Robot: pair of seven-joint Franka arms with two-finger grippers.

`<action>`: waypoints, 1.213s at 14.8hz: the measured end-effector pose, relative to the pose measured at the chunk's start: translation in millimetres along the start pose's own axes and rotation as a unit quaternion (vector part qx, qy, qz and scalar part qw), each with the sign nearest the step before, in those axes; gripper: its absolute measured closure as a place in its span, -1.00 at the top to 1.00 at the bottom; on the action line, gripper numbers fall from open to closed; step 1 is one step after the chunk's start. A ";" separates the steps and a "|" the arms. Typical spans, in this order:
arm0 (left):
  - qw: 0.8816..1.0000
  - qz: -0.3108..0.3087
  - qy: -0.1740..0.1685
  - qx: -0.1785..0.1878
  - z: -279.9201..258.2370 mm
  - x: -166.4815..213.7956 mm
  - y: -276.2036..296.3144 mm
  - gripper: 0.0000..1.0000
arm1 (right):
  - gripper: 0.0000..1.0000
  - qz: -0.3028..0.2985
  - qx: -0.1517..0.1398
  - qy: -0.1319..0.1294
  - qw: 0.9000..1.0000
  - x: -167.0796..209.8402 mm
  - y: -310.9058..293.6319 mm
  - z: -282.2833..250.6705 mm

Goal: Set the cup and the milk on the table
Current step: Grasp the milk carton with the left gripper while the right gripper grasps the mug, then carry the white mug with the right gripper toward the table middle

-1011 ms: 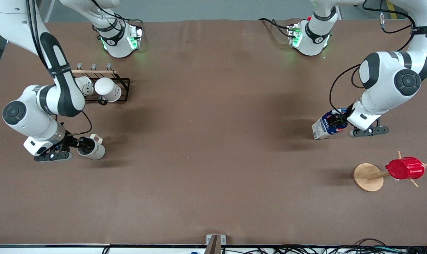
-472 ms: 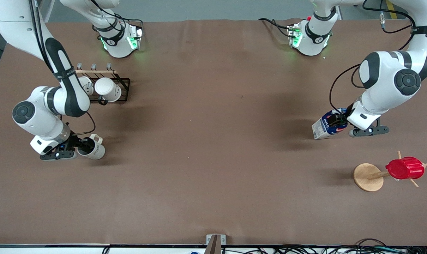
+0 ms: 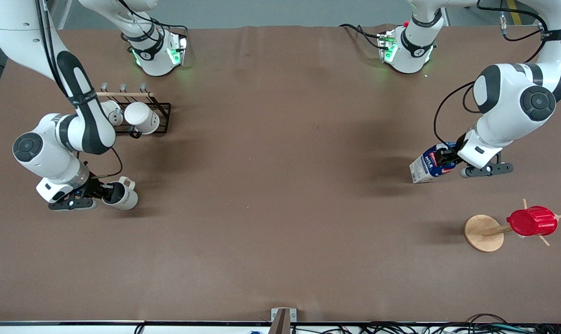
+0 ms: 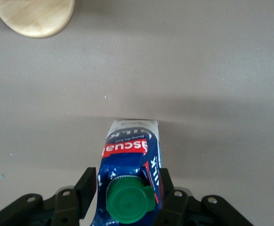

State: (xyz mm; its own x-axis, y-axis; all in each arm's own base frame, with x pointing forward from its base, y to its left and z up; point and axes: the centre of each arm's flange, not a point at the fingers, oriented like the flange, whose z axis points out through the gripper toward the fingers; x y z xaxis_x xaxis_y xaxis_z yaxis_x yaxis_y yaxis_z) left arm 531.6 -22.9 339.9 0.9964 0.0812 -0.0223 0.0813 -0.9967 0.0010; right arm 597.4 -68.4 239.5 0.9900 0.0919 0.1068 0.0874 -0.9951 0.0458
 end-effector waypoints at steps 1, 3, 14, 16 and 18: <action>1.000 0.000 -0.001 0.000 1.1 -0.8 0.2 0.21 | -0.90 -0.004 0.002 -0.003 1.000 3.4 -4.6 -4.0; 1.000 0.001 0.000 0.000 0.5 -0.8 0.9 0.07 | -0.90 -0.007 0.013 -0.027 1.000 16.9 -22.4 -23.6; 0.999 0.033 -0.008 0.008 -110.1 18.5 30.4 -0.44 | -0.90 -0.027 0.068 -0.029 0.997 50.8 -355.3 -133.0; 0.998 0.057 0.002 0.021 -127.4 23.7 50.2 -0.44 | -0.90 -0.032 0.051 -0.029 0.998 34.6 -418.8 -120.0; 0.995 0.088 0.007 0.040 -131.7 29.5 76.2 -0.44 | -0.90 -0.044 0.052 -0.027 0.997 15.3 -469.9 -102.3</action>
State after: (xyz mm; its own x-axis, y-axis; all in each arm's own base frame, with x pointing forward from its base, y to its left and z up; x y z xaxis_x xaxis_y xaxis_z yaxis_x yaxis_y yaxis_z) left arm 570.1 -96.1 471.0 0.9954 -0.0943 -0.0145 -0.0952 -0.9926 -0.0753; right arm 560.1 404.3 321.2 0.9823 0.1793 0.0539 0.1821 -0.9820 -0.0512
